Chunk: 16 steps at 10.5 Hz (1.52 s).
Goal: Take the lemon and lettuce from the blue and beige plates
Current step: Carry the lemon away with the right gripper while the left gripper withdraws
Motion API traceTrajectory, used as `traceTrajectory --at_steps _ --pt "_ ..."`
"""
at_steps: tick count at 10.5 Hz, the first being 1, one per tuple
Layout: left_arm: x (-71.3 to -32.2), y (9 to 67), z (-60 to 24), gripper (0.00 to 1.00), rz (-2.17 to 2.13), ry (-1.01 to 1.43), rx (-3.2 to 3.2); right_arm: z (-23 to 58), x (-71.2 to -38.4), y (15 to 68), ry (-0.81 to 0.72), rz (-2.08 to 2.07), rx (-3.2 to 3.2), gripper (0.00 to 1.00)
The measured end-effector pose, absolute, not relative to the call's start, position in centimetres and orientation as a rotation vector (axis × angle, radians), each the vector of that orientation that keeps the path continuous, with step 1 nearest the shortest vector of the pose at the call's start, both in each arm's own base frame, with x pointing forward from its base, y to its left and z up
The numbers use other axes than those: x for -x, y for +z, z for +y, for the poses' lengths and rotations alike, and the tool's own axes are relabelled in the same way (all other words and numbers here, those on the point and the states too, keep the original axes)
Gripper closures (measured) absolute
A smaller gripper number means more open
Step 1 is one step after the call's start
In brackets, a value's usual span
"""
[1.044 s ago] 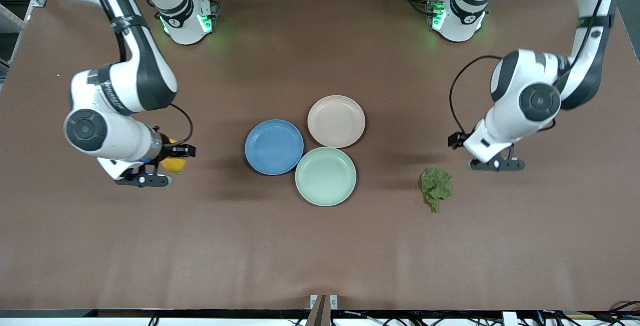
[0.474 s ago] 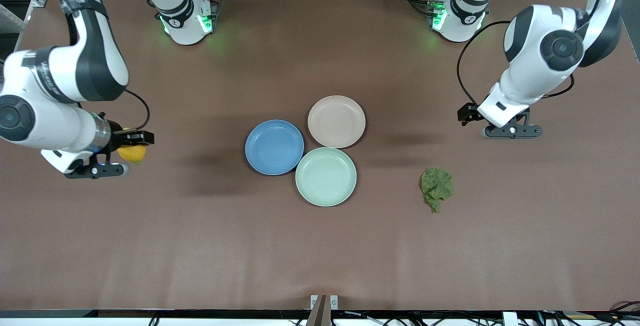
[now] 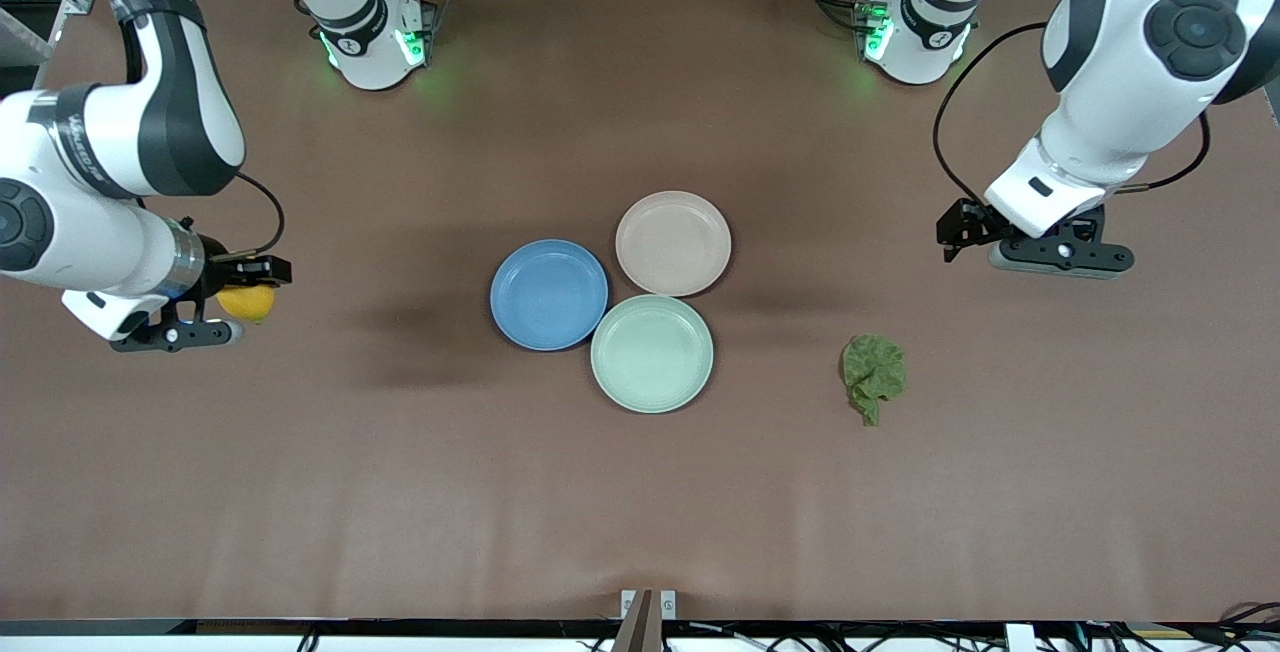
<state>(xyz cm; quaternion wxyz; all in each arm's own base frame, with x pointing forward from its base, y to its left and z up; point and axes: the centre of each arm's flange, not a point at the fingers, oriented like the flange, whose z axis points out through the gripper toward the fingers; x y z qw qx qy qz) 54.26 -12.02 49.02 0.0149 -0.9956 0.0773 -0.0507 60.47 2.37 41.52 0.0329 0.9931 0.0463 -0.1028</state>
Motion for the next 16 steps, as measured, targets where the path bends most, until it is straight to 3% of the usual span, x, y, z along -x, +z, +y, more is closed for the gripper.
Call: traceTrajectory --at_steps 10,16 --pt "-53.6 59.5 -11.6 0.0 0.218 0.01 3.087 0.4 -55.9 29.8 -0.043 0.172 -3.081 0.4" --pt "-53.2 62.8 -11.2 0.0 0.206 0.041 3.086 0.0 -54.0 25.7 0.01 0.174 -3.093 0.4"
